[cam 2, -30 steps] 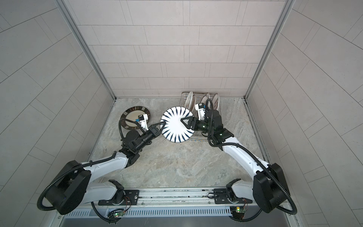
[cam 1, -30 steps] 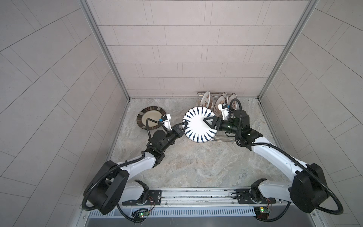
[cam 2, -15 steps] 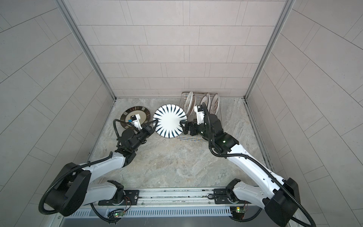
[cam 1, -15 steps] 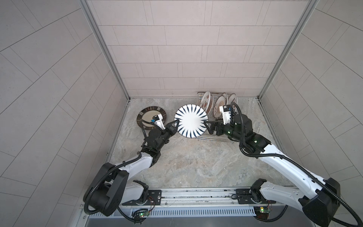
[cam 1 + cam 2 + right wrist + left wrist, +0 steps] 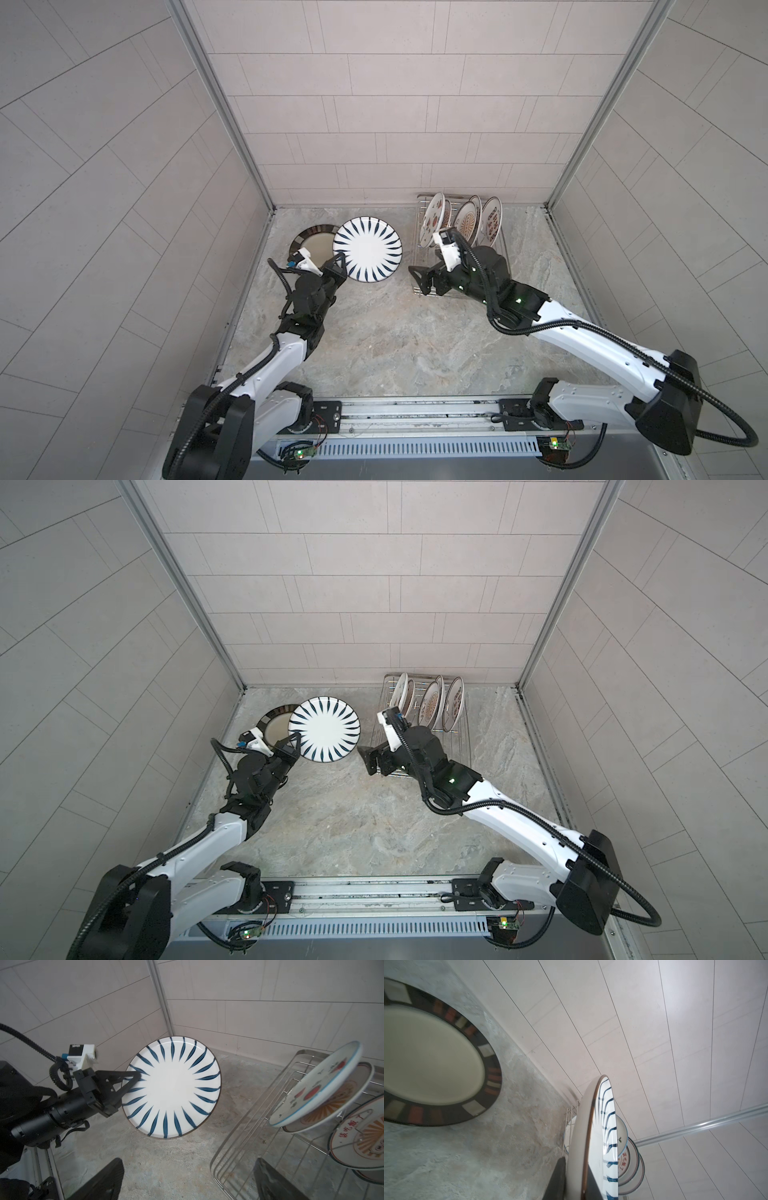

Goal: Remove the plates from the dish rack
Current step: 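Grasp the blue-striped plate rim with the left gripper, release right, then lower the blue-striped plate onto the dark-rimmed plate with the left gripper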

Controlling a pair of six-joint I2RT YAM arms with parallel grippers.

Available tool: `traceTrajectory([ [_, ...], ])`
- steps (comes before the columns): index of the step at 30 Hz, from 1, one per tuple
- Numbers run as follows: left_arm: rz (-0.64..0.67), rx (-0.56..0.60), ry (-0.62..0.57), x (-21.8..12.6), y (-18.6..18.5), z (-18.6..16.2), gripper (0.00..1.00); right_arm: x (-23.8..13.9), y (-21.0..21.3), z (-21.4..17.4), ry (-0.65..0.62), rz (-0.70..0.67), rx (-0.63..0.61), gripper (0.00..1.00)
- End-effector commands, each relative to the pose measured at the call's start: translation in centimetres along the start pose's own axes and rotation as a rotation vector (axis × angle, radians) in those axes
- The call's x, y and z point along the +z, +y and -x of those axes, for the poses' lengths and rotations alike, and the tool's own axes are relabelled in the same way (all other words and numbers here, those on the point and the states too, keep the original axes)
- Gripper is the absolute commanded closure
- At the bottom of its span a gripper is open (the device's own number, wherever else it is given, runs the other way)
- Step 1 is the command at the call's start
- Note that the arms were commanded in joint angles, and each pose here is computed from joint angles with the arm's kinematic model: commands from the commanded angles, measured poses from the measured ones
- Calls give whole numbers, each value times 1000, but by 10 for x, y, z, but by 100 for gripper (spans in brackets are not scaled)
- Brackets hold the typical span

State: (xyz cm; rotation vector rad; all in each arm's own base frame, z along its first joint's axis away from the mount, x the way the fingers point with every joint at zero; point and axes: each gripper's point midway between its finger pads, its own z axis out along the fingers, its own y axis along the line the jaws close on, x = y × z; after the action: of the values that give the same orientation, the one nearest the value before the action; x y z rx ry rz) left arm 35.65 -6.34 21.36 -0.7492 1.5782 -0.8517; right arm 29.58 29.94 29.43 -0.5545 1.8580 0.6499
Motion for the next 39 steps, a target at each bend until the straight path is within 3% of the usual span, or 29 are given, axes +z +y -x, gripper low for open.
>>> traceTrajectory([
  [1, -28, -83, -179, -10, -6, 44, 100, 15, 15, 13, -22, 0, -109, 0],
  [13, 200, -109, -336, -8, 54, 83, 100, 96, 50, 3, 91, 40, -147, 1],
  [22, 302, -67, -370, 17, 68, 98, 100, 151, 58, -29, 231, 65, -161, 2],
  [39, 378, -98, -346, 83, 111, 105, 100, 224, 61, -60, 372, 82, -149, 5],
])
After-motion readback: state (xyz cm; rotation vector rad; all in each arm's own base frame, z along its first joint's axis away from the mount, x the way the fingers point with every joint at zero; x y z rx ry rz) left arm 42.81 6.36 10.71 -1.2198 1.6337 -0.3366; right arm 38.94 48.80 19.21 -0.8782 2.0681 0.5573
